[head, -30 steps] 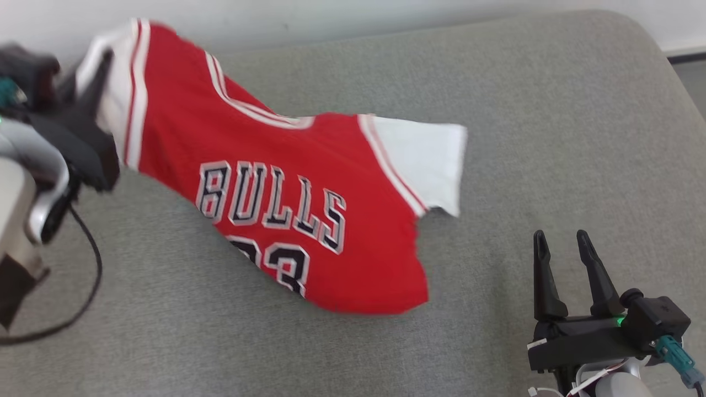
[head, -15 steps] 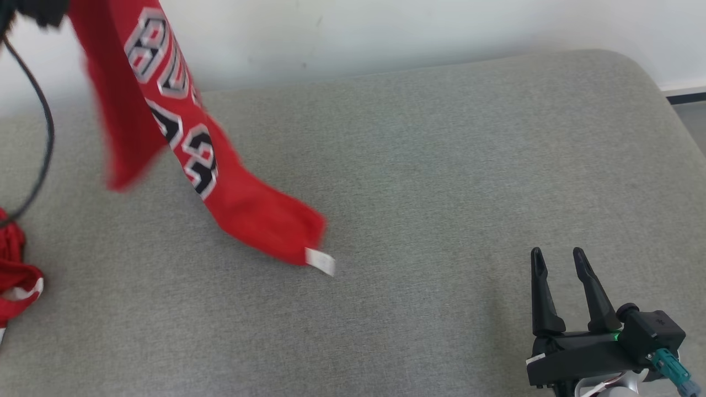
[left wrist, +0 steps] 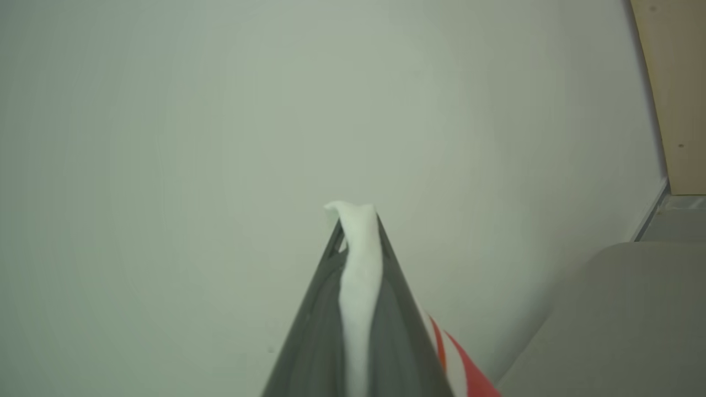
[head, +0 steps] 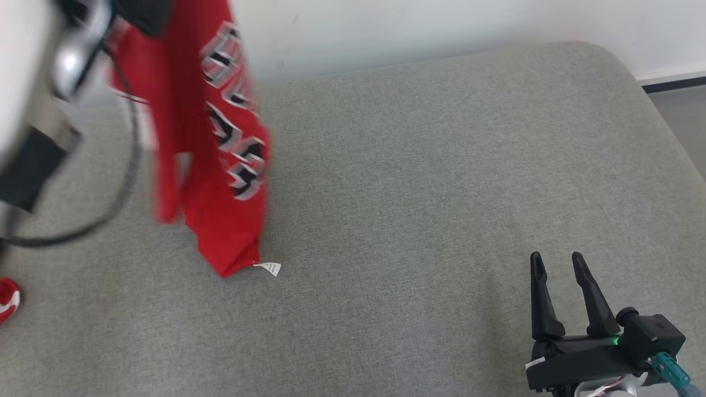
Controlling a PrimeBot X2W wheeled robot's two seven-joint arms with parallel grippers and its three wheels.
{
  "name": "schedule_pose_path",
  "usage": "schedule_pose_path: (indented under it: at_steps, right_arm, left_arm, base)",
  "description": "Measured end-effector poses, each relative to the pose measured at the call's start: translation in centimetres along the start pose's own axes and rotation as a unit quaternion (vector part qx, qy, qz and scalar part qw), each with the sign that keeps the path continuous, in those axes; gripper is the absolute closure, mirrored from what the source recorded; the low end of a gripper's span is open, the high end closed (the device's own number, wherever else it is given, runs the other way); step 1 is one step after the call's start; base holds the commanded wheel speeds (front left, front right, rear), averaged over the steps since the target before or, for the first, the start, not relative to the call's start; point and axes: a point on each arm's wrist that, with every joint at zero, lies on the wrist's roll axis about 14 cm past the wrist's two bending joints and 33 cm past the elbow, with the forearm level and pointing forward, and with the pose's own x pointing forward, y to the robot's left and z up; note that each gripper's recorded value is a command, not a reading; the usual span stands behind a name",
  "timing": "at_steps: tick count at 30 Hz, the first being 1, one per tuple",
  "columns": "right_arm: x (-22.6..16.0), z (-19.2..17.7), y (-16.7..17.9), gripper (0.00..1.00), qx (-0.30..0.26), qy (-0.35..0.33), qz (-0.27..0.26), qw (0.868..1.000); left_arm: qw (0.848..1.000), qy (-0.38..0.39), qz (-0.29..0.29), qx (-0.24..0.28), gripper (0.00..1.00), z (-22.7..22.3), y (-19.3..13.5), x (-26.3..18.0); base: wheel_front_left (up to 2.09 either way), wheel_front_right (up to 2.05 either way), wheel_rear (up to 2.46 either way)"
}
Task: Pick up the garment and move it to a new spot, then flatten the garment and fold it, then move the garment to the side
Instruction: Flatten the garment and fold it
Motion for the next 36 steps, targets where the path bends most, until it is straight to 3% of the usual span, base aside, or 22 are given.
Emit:
schedule_pose_path:
  at_steps: [11, 16, 25, 26, 27, 31, 36]
  right_arm:
    - [-0.3, 0.6, -0.5, 0.0, -0.006, -0.007, -0.007, 1.0]
    - [-0.5, 0.5, -0.9, 0.0, -0.008, -0.006, -0.012, 1.0]
    - [-0.3, 0.4, -1.4, 0.0, -0.015, -0.002, -0.02, 1.0]
    - [-0.4, 0.4, -1.6, 0.0, -0.016, -0.002, -0.022, 1.0]
    - [-0.4, 0.4, -1.7, 0.0, -0.016, -0.001, -0.023, 1.0]
    - [-0.6, 0.4, -2.3, 0.0, -0.018, -0.001, -0.032, 0.999]
    - [-1.0, 0.6, -2.6, 0.0, -0.019, -0.004, -0.037, 0.999]
  left_arm:
    - [0.984, 0.014, -0.092, -0.153, 1.0, -4.5, -14.2, -1.7]
    - [0.963, 0.047, -0.123, -0.237, 1.0, -6.9, -20.8, -3.9]
    - [0.926, 0.106, -0.167, -0.321, 1.0, -10.6, -30.3, -7.1]
    - [0.924, 0.114, -0.173, -0.322, 0.59, -11.1, -31.0, -7.5]
    - [0.921, 0.119, -0.178, -0.326, 0.0, -11.4, -31.7, -7.7]
    - [0.915, 0.119, -0.194, -0.334, 0.0, -11.5, -33.2, -8.0]
    - [0.922, 0.08, -0.184, -0.331, 0.0, -9.2, -32.0, -6.8]
  base:
    - [0.0, 0.0, 0.0]
    - [0.0, 0.0, 0.0]
    - [0.0, 0.0, 0.0]
    - [0.0, 0.0, 0.0]
    - [0.0, 0.0, 0.0]
    - [0.0, 0.0, 0.0]
    - [0.0, 0.0, 0.0]
